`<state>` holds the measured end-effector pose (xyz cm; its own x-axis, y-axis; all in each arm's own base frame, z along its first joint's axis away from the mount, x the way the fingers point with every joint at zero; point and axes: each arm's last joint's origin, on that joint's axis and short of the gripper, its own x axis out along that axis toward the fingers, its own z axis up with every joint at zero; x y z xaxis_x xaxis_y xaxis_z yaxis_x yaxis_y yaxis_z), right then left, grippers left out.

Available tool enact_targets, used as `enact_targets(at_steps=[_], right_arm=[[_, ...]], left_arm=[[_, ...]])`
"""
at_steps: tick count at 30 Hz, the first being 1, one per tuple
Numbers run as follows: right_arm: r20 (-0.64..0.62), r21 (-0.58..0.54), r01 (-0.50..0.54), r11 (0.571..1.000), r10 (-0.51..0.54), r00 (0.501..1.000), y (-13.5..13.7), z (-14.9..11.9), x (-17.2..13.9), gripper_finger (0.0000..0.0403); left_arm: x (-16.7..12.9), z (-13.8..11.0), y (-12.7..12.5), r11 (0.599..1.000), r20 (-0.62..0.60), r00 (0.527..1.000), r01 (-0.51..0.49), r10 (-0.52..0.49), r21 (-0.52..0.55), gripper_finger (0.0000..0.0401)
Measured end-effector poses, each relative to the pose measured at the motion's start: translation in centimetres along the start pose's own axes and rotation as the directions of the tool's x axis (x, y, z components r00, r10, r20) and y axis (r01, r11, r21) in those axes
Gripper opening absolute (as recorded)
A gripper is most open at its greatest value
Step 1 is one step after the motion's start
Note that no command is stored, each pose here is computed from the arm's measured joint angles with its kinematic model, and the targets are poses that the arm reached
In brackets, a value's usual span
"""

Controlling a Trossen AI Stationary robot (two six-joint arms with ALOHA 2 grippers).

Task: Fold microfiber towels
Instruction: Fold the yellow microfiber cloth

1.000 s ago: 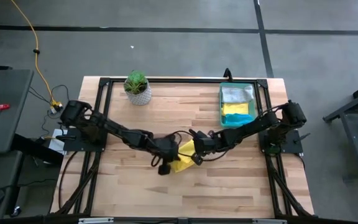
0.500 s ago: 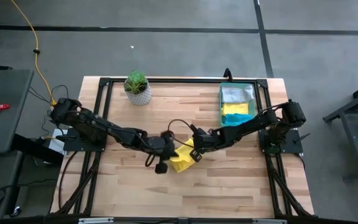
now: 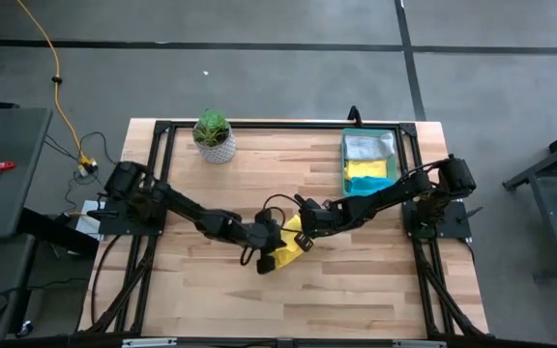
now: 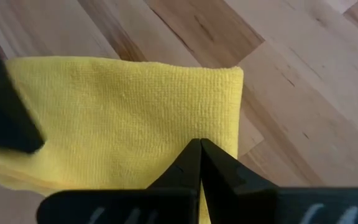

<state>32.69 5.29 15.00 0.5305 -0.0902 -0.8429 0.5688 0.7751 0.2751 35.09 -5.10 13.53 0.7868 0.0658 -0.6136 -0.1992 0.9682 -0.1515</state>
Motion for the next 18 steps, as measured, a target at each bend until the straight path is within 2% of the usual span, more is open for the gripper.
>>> enact_targets(at_steps=[3, 7, 18], right_arm=[[-0.001, 0.003, 0.002, 1.000, -0.002, 1.000, 0.0, 0.0, 0.0, 0.0000], [0.002, 0.005, 0.004, 1.000, -0.004, 1.000, 0.0, 0.0, 0.0, 0.0000], [0.010, 0.026, 0.002, 1.000, -0.002, 1.000, 0.0, 0.1, -0.1, 0.0000]], left_arm=[[0.5, -0.3, -1.0, 0.999, 0.039, 0.999, 0.038, -0.037, -0.027, 0.0000], [0.4, -0.7, -1.8, 0.996, 0.015, 0.996, 0.088, -0.088, -0.023, 0.0000], [0.7, -2.5, -1.9, 0.997, -0.109, 0.991, 0.079, -0.078, 0.005, 0.0000]])
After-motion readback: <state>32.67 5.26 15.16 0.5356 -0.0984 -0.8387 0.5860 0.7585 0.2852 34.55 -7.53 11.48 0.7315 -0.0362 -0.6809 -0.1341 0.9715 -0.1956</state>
